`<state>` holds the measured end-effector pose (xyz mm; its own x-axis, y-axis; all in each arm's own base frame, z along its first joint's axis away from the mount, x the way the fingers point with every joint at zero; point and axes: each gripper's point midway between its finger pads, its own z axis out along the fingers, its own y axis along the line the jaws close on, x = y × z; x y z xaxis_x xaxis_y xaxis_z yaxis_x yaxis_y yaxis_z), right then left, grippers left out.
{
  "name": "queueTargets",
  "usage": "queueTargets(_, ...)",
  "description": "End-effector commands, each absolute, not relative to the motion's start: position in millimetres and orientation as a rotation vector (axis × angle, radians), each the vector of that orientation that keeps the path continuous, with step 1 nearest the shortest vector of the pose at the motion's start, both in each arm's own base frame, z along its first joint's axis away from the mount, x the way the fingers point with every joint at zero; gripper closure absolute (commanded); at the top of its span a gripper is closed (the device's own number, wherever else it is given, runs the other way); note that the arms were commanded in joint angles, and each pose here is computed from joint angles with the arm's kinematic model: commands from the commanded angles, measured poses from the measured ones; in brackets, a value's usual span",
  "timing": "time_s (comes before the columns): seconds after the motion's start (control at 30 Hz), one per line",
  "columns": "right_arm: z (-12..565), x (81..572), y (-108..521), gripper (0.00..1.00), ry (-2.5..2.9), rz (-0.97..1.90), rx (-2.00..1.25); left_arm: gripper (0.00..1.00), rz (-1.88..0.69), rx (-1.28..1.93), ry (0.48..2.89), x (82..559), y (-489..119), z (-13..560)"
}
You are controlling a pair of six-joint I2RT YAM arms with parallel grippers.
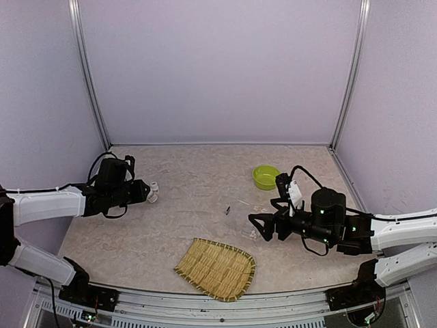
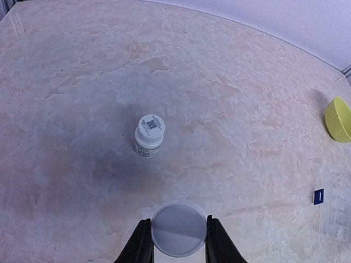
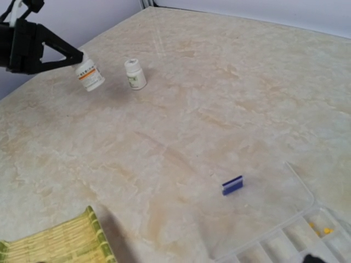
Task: Sort the pills into containers
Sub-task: Place the pill bottle at the center of the board.
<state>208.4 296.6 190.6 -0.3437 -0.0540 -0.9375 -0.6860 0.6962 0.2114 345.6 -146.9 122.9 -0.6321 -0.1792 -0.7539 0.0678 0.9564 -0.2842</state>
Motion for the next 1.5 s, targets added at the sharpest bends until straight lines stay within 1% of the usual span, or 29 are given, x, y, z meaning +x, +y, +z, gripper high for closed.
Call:
queueTargets(0.0,194.7,211.7,292.2,0.0,1.812,0.736,-0.552,0.89,-0.305,-0.127,2.227,347.7,-133.2,115.9)
queueTargets(0.27,192.3,212.5,292.7,0.0,1.818,0.737,-0.552,0.89,-0.207,-0.163,2.228,349.0,-116.8,108.0)
queueTargets(0.63,196.3,218.8,298.2,0.0,1.817,0.728,-0.569,0.89,-0.163,-0.184,2.224,351.7,-110.7,107.2)
queueTargets(1.47,199.3,218.5,292.2,0.0,1.822,0.731,-0.557,0.89,-0.063,-0.253,2.259,353.8,-88.5,82.7)
